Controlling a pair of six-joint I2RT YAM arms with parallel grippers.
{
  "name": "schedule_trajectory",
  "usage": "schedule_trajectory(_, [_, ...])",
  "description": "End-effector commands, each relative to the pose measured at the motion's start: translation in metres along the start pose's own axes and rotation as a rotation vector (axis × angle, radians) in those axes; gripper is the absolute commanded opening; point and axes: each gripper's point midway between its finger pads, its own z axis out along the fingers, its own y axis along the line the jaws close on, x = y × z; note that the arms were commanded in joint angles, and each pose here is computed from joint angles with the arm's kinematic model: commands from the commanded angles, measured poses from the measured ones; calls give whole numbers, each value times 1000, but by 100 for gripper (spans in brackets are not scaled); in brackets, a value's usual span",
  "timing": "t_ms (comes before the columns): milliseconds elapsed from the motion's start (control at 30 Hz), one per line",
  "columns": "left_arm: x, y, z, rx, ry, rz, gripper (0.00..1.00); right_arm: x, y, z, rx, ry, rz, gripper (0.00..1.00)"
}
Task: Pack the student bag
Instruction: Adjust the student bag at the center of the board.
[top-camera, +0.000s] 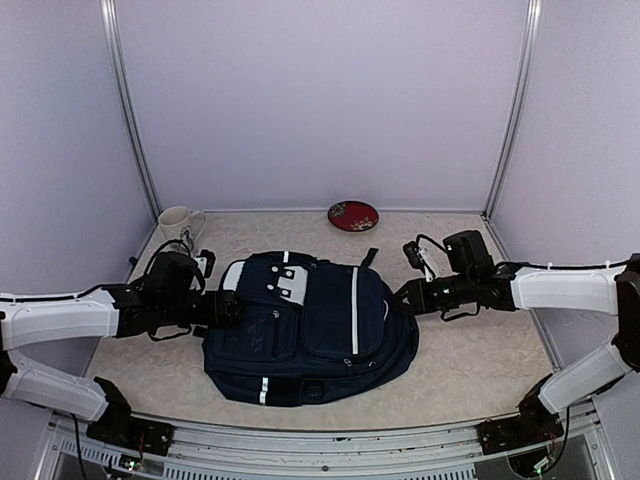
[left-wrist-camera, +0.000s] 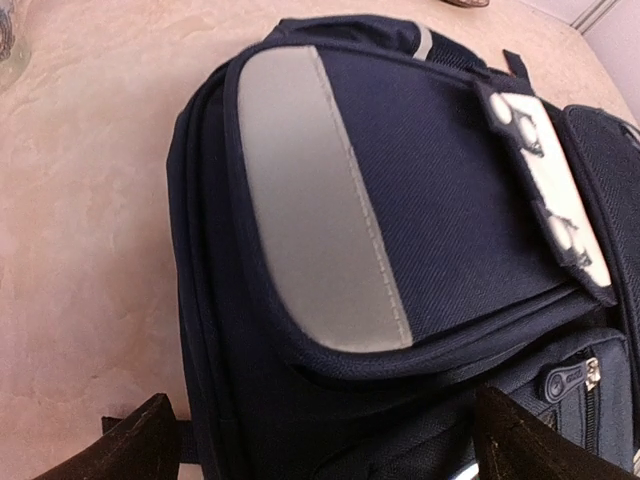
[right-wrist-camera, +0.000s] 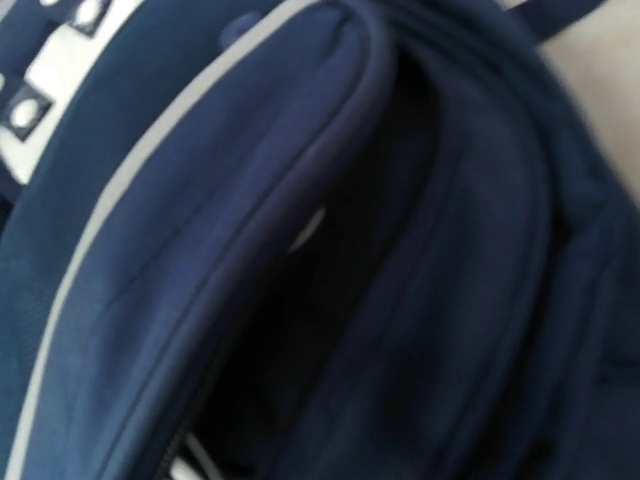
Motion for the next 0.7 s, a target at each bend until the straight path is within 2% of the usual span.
schedule_trajectory(0, [19,10,9,-25,47,-32,99,2,22,11,-185,-3,57,23])
schedule_trajectory(167, [26,5,10,21,46,-40,94,5,39,28,-252,26,46,4])
schedule_trajectory(467, [32,-13,8,107,41,-24,85,-2,71,64,-303,60,17,0])
schedule_trajectory(667, [36,-28,12,133,50,11,83,0,82,74,-342,84,14,0])
